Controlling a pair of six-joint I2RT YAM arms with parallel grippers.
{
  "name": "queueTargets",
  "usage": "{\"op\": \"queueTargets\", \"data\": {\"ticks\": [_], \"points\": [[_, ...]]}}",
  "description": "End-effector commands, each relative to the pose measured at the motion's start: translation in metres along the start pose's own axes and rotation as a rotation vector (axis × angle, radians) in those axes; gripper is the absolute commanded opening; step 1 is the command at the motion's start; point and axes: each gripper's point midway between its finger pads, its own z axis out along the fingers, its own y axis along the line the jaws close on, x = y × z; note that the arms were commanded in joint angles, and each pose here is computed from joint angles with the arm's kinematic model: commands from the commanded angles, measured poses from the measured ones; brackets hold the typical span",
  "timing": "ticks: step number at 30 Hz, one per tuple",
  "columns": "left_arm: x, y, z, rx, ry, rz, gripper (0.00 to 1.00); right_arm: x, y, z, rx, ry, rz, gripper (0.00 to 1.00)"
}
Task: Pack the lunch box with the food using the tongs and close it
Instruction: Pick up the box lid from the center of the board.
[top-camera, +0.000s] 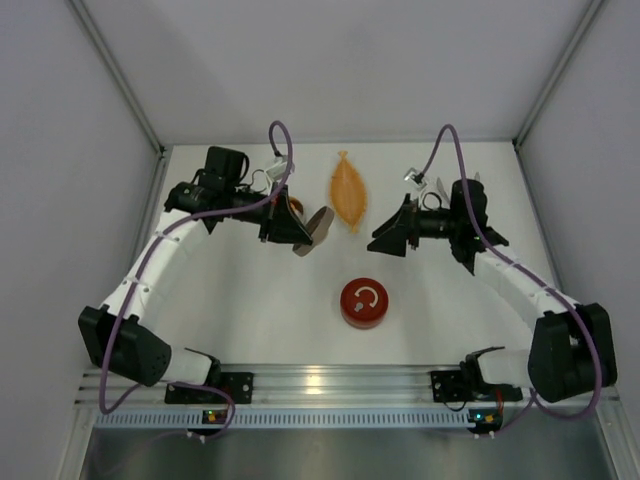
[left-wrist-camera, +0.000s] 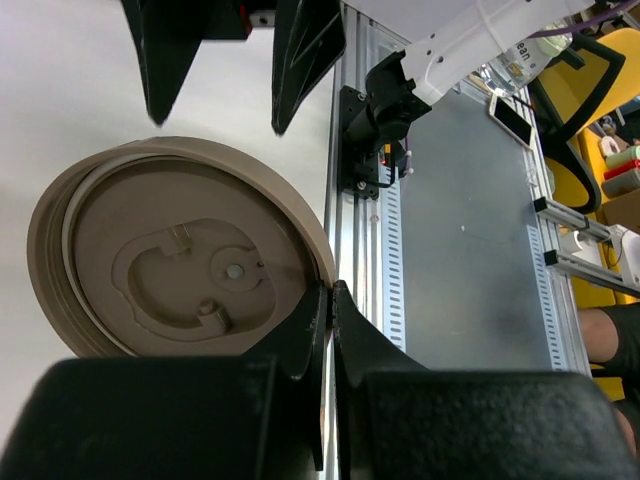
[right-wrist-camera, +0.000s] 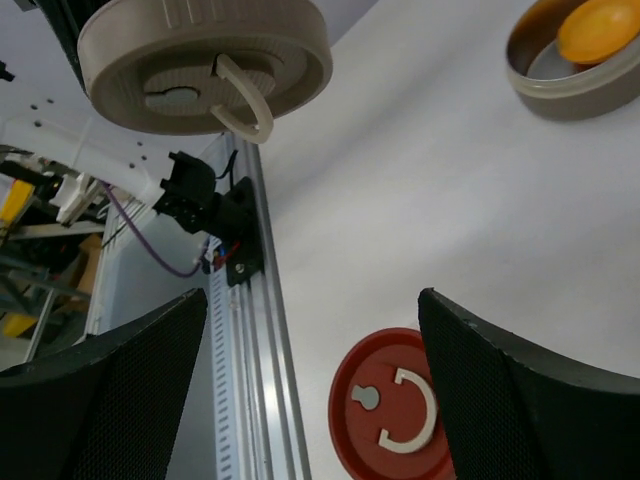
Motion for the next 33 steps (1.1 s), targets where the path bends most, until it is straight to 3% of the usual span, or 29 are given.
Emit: {"op": "queueTargets", "data": {"ticks": [1, 7, 9, 10, 12, 26, 31, 33], "points": [[-0.016, -0.024, -0.006, 0.051, -0.045, 0.119, 0.0, -0.016, 0.03, 0.026, -0.163, -0.042, -0.109, 0.84], [-0.012, -0.031, -0.007, 0.049, -0.035, 0.146, 0.0, -0.023, 0.048, 0.056, -0.299, -0.091, -0.118, 0.7], [-0.011, -0.033, -0.006, 0.05, -0.031, 0.155, 0.0, -0.025, 0.047, 0.063, -0.326, -0.094, -0.047, 0.65], [-0.011, -0.035, -0.007, 0.048, -0.031, 0.162, 0.0, -0.033, 0.055, 0.062, -0.365, -0.13, -0.099, 0.63], [-0.01, -0.036, -0.006, 0.048, -0.028, 0.166, 0.0, -0.035, 0.057, 0.066, -0.408, -0.129, -0.029, 0.6], [-0.007, -0.038, -0.002, 0.055, -0.023, 0.152, 0.0, -0.035, 0.096, 0.078, -0.556, -0.105, -0.081, 0.64], [-0.007, -0.04, 0.001, 0.065, -0.023, 0.151, 0.0, -0.032, 0.1, 0.082, -0.551, -0.086, -0.095, 0.61], [-0.006, -0.041, 0.002, 0.068, -0.021, 0.147, 0.0, -0.033, 0.1, 0.083, -0.551, -0.088, -0.111, 0.55]]}}
